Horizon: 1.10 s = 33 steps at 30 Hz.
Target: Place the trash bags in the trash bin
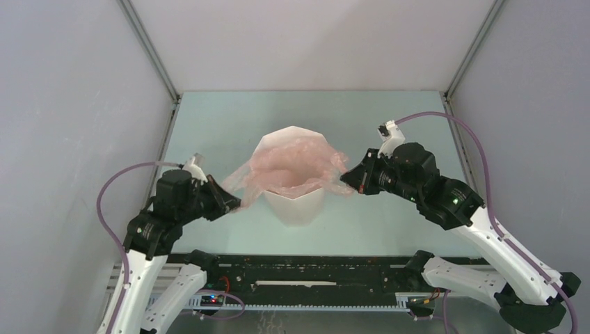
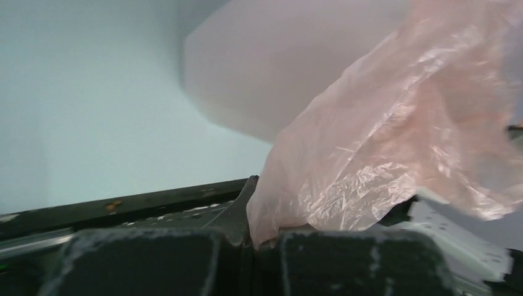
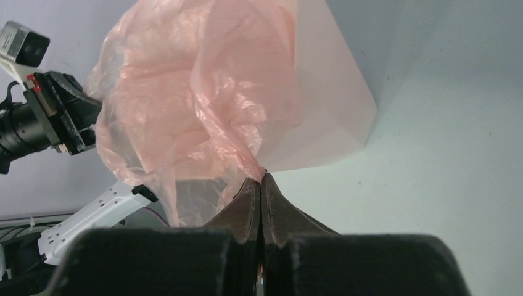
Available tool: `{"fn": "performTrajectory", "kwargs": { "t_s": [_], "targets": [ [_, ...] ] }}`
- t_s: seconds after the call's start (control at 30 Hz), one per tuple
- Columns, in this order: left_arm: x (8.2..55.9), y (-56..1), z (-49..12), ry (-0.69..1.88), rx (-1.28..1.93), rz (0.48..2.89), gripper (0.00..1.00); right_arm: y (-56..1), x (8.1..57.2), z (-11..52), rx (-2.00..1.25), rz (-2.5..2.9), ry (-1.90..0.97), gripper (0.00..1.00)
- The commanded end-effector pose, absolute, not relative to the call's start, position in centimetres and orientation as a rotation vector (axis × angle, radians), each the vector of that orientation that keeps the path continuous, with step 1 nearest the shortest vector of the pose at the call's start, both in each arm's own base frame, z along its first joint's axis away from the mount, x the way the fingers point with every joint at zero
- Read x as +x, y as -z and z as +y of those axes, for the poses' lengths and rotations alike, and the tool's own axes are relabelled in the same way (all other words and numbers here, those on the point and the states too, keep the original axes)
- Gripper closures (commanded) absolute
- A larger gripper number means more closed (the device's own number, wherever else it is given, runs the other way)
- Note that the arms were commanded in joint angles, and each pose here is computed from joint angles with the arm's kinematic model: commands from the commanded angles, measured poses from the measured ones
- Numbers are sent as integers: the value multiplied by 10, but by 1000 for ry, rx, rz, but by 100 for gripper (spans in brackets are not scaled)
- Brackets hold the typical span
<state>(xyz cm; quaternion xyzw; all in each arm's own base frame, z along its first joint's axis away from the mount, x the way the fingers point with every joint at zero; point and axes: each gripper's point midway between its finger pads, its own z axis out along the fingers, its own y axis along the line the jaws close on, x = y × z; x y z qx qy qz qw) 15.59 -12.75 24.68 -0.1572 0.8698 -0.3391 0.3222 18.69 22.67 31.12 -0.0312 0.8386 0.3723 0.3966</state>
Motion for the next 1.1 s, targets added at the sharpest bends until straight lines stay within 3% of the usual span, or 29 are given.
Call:
{"fn": "performTrajectory", "kwargs": {
  "t_s": [0.0,0.33,0.47,0.7,0.9,1.07],
  "targets": [
    [142,-210,-95,633,-330,2356,100,-306,186,219,-99,2136,-926,100],
    [186,-230,-71,464,-437,2286,100,-302,196,195,-76,2148,-887,100],
    [181,-235,-65,434,-394,2285,100,-298,193,191,-115,2162,-883,100],
    [168,-245,-69,489,-419,2297,100,-292,206,163,-274,2125,-626,100],
    [147,-277,-91,695,-366,2220,100,-320,170,200,-475,2054,-928,100],
    [129,-247,-84,655,-411,2286,100,-296,163,197,-529,2098,-834,99]
  ]
}}
